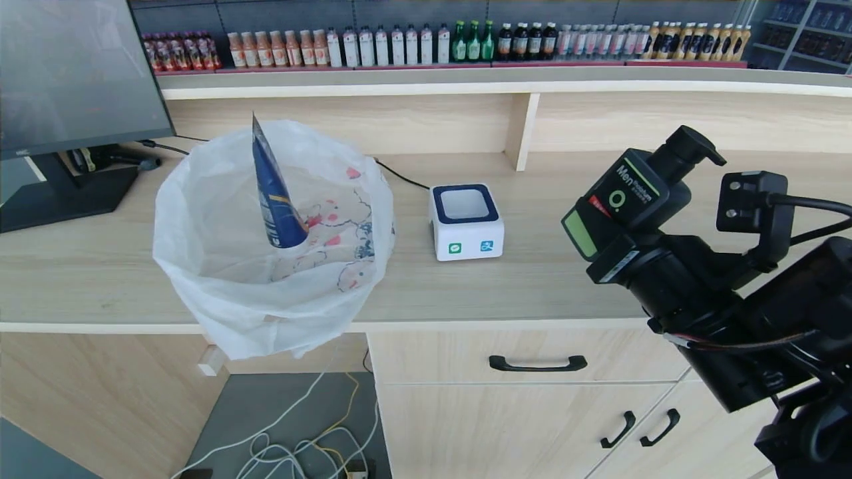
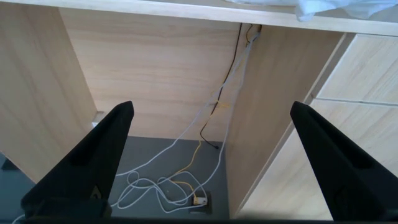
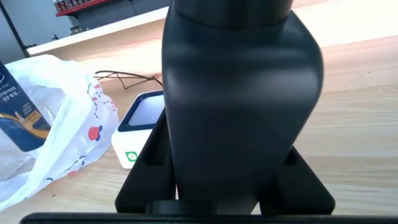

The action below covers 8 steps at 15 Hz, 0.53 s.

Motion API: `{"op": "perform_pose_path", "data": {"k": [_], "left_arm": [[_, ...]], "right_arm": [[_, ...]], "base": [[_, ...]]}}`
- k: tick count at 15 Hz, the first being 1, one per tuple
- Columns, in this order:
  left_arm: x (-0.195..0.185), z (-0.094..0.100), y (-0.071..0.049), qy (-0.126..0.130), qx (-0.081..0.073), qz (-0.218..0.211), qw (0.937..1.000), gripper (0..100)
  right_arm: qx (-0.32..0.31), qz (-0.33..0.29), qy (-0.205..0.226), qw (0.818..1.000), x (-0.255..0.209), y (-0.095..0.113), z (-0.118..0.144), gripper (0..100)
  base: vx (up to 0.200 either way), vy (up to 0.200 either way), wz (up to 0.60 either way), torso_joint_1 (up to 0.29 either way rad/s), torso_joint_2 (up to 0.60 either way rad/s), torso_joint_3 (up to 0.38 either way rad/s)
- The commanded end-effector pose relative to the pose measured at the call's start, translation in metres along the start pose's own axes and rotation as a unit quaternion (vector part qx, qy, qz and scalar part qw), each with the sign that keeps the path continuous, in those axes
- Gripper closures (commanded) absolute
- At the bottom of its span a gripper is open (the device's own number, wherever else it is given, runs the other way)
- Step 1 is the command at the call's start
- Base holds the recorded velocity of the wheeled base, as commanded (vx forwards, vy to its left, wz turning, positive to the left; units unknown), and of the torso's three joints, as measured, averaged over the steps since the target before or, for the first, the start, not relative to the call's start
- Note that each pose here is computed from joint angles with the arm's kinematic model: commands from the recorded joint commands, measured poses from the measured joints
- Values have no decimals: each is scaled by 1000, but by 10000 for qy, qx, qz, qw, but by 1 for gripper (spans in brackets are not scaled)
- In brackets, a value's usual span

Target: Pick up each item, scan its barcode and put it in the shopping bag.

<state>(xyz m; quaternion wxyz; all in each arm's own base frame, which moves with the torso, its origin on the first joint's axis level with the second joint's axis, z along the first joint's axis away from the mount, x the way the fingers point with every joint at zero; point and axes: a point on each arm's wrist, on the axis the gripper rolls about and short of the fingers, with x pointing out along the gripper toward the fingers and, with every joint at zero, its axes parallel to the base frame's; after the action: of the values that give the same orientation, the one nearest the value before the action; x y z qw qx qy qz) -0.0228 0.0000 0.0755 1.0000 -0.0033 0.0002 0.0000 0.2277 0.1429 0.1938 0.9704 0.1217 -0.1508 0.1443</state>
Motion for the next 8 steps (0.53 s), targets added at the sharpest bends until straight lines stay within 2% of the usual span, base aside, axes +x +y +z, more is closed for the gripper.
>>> {"op": "perform_pose_path", "data": {"k": [1,6,8], "left_arm": [[0,0,0,-2,2,-8,10000,0],[0,0,0,-2,18,-8,10000,0],[0,0,0,-2,10,0,10000,0]], "right_arm": [[2,1,-8,10000,0,0,0,100],[0,15,1,10000,2,1,-1,100],[35,32,-100,9999,9,3,0,100]], "base": [[0,200,0,-2,-2,2],[0,200,0,-1,2,2],[0,0,0,0,0,0]]}}
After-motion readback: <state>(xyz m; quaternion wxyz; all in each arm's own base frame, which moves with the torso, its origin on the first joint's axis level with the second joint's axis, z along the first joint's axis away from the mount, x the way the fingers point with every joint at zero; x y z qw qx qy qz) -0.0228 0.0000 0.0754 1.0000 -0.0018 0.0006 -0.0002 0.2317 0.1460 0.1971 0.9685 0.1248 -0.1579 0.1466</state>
